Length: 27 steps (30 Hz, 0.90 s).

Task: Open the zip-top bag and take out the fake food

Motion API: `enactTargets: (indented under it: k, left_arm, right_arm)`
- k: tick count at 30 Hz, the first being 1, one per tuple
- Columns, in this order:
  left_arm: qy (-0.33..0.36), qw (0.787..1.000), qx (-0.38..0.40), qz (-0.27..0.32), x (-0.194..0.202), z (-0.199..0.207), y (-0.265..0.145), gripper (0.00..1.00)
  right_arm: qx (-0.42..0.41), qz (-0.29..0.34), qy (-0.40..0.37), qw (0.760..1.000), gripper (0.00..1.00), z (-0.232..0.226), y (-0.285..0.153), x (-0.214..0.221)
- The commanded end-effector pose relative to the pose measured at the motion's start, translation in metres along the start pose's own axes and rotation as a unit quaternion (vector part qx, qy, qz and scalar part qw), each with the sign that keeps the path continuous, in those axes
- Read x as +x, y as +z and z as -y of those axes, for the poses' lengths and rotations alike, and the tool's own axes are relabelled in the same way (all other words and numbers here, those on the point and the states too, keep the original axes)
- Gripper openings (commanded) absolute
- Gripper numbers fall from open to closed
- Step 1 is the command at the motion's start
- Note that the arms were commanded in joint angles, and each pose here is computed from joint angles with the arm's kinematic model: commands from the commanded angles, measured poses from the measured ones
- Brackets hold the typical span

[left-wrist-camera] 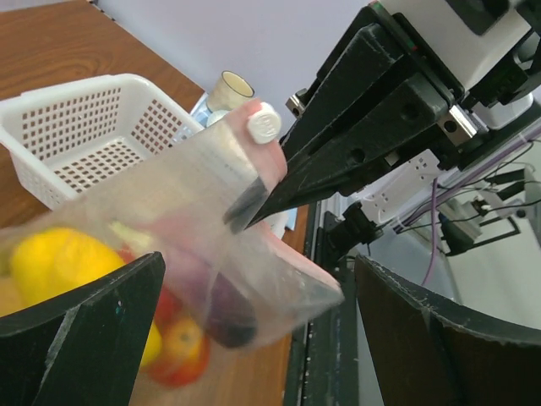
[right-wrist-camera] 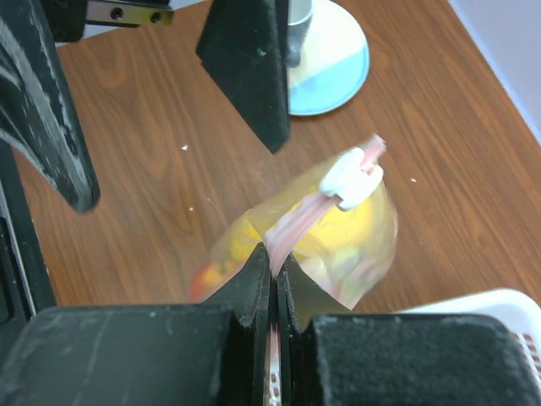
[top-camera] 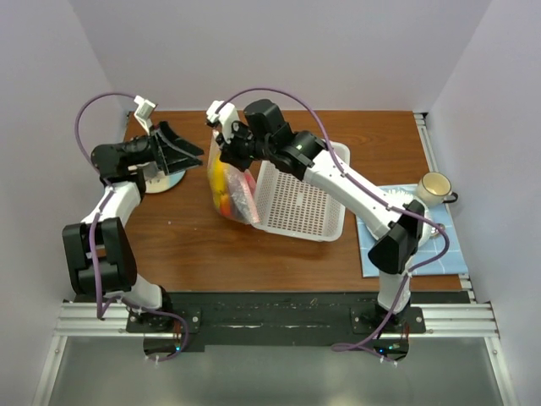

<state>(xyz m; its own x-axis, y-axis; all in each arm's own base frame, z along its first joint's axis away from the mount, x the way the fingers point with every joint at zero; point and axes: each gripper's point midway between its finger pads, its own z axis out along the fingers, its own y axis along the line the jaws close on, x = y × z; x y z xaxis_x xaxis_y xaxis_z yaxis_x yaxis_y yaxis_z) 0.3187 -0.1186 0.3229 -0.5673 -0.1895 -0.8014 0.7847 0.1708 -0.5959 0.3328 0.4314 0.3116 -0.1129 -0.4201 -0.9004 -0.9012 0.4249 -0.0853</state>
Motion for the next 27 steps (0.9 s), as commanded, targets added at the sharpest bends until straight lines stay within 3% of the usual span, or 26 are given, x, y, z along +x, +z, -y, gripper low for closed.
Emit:
enactTargets:
  k: [1, 6, 13, 20, 27]
  left_arm:
    - [0.369, 0.928, 0.015, -0.053, 0.004, 0.022, -0.008, 1.00]
    - [0.378, 0.925, 0.005, -0.043, -0.008, 0.005, -0.013, 1.00]
    - [0.366, 0.930, 0.015, -0.043, 0.019, -0.021, -0.009, 1.00]
    - [0.387, 0.920, 0.046, -0.045, 0.030, 0.005, 0.008, 1.00]
    - [0.380, 0.923, 0.048, -0.037, 0.016, 0.000, 0.012, 1.00]
  right_arm:
    - [-0.039, 0.059, 0.002, 0.998, 0.00, -0.014, -0.003, -0.039]
    - [-0.055, 0.051, 0.002, 0.997, 0.00, -0.020, -0.003, -0.034]
    - [-0.084, 0.039, -0.011, 0.996, 0.00, -0.030, -0.007, -0.031]
    - [-0.125, 0.027, -0.009, 0.992, 0.00, -0.040, -0.003, -0.027]
    - [-0.167, 0.013, 0.010, 0.986, 0.00, -0.051, -0.002, -0.017]
